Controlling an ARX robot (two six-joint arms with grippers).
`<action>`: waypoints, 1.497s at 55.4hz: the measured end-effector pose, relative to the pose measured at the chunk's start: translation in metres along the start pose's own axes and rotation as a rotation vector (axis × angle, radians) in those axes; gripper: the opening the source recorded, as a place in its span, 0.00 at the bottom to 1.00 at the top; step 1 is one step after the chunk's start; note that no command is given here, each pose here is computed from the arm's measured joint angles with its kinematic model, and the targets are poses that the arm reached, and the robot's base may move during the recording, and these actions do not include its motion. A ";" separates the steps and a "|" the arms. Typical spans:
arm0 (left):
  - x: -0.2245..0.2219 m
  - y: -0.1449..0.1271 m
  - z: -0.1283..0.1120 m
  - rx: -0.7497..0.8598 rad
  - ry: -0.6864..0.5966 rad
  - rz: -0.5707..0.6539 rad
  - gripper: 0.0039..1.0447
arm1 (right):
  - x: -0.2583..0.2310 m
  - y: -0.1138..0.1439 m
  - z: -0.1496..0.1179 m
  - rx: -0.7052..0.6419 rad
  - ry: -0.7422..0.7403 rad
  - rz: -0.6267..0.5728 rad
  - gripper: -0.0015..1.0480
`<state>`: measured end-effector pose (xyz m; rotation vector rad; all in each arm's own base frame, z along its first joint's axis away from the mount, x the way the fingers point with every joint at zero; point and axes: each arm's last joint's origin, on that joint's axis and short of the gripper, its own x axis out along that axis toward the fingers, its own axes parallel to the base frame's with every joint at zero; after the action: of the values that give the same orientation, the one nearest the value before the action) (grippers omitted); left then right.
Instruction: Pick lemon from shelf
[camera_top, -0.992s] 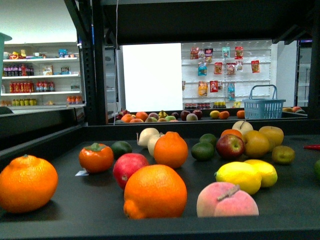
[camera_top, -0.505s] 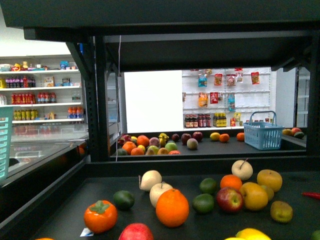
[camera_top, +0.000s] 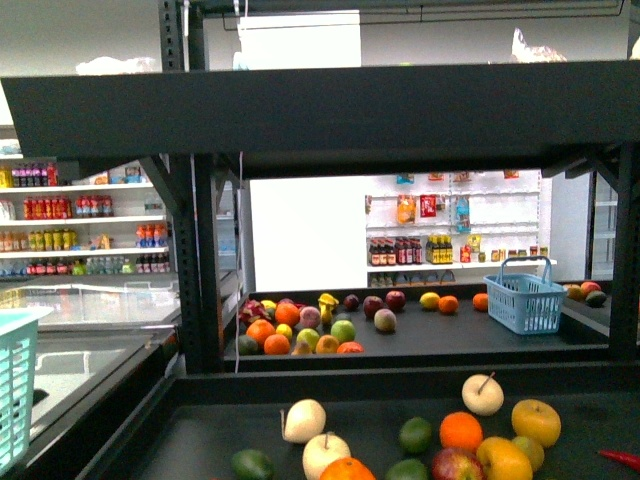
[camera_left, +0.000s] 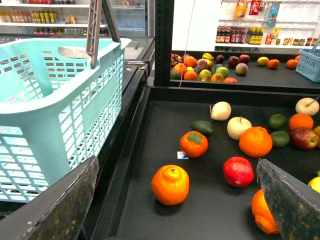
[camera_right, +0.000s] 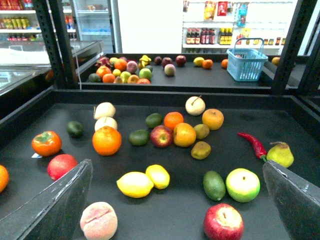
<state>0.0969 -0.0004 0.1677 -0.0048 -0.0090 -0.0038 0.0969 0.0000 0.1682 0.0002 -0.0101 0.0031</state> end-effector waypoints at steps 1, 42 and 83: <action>0.000 0.000 0.000 0.001 0.000 0.000 0.93 | 0.000 0.000 0.000 0.000 0.000 -0.002 0.98; 0.028 0.023 0.051 -0.549 0.145 -0.071 0.93 | 0.000 0.000 0.000 0.000 -0.001 -0.002 0.98; 0.191 0.172 0.114 -1.325 0.154 0.092 0.93 | 0.000 0.000 0.000 0.000 -0.001 -0.002 0.98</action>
<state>0.2874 0.1714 0.2823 -1.3292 0.1494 0.0830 0.0969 -0.0001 0.1683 0.0002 -0.0109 0.0015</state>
